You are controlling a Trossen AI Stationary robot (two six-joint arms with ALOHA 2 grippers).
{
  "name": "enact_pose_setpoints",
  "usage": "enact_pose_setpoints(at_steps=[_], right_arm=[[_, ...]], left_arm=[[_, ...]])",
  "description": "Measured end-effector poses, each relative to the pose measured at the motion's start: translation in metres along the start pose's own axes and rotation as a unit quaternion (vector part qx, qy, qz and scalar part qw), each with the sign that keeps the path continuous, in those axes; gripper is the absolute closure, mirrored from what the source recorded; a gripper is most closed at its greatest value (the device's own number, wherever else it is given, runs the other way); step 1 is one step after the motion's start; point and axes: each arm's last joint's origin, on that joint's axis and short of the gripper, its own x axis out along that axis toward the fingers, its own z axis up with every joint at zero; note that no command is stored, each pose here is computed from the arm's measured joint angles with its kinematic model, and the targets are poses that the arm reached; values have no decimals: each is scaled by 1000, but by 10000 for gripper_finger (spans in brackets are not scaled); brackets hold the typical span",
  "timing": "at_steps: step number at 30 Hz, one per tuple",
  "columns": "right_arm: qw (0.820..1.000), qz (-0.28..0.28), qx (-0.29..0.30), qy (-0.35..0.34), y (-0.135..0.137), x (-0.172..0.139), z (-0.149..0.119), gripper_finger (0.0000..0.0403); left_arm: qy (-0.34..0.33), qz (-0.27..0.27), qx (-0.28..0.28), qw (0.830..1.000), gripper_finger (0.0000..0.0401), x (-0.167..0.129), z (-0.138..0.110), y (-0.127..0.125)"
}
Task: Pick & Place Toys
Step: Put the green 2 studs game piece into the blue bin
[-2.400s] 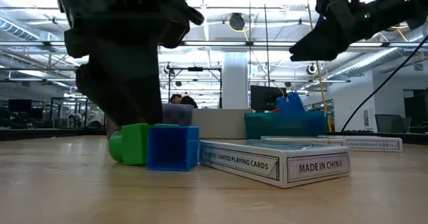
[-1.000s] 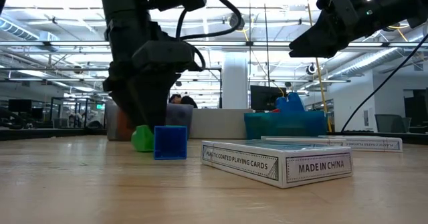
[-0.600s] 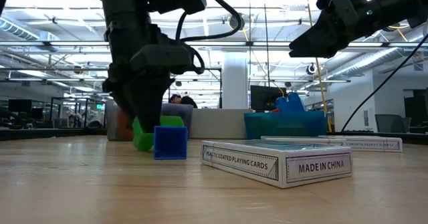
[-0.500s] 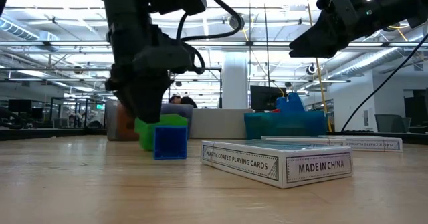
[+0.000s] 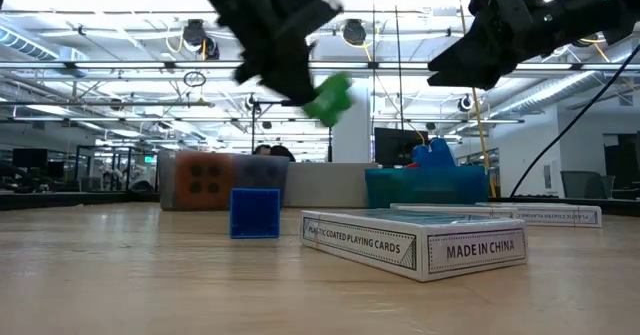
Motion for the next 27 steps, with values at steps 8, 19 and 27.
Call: enact_pose_setpoints(at_steps=[8,19,27], right_arm=[[997,59,-47,1,8,20,-6,141],[980,151,-52,-119,29,36,4,87],[967,194,-41,-162,36,43,6,94]], left_arm=[[-134,-74,110,982,376,0,31,-6],[-222,-138,161,952,376,-6,50,-8],[-213,-153,156,952,393,-2,50,-3]])
